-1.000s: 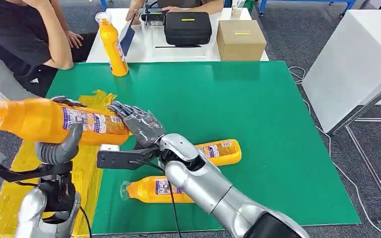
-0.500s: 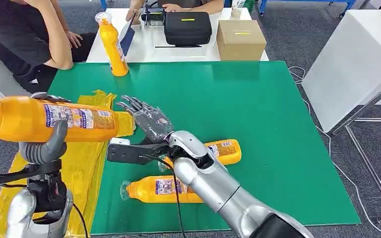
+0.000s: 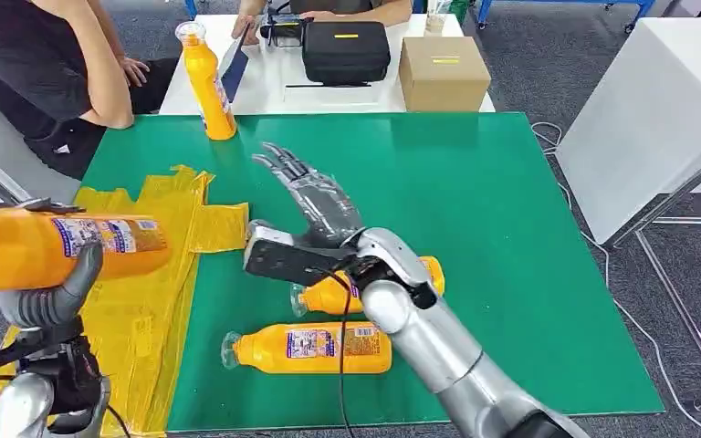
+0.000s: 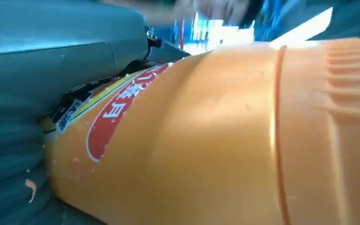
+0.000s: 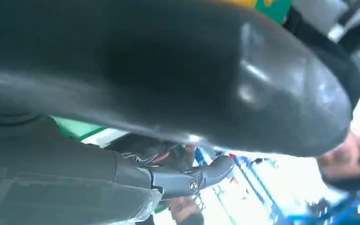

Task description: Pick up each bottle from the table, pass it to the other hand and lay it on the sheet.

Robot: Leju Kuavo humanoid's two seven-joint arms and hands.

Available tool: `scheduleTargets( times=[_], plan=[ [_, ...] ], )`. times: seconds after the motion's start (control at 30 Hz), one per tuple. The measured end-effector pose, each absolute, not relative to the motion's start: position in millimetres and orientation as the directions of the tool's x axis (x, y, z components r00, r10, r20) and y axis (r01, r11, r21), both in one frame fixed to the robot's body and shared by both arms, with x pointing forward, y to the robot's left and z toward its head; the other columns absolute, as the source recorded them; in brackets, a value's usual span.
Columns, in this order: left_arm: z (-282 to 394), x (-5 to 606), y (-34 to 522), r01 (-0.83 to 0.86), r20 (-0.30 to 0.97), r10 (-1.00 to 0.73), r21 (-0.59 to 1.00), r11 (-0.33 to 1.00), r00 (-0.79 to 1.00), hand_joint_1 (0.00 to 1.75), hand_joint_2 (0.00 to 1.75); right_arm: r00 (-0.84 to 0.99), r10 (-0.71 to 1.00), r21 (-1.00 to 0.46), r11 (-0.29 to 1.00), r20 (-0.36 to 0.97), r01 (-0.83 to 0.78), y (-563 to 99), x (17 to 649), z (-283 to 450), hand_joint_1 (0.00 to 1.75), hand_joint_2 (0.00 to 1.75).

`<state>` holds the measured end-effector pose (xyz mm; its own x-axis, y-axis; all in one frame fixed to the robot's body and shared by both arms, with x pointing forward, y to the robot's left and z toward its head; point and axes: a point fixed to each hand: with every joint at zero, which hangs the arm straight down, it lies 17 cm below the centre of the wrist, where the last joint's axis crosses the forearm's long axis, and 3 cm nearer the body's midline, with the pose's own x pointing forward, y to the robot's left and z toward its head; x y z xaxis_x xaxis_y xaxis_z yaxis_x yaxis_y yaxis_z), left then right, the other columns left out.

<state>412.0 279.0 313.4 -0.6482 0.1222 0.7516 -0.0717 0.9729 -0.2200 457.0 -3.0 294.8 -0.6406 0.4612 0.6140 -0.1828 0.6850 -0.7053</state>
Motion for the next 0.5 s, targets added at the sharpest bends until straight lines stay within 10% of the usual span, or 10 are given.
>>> scheduleTargets(
  times=[0.27,0.5],
  plan=[
    [277.9,427.6,305.0,-0.475,0.669,-0.514,0.263,0.840,-0.538,1.75,1.75,-0.626,0.426,-0.642,0.751,0.653,-0.158,-76.5,445.0,307.5,0.00,0.00],
    [219.0,485.8,262.7,-0.417,0.590,-0.695,0.556,0.719,-0.410,1.75,1.75,-0.640,0.386,-0.625,0.756,0.665,-0.194,-85.8,437.0,316.4,0.00,0.00]
  ],
)
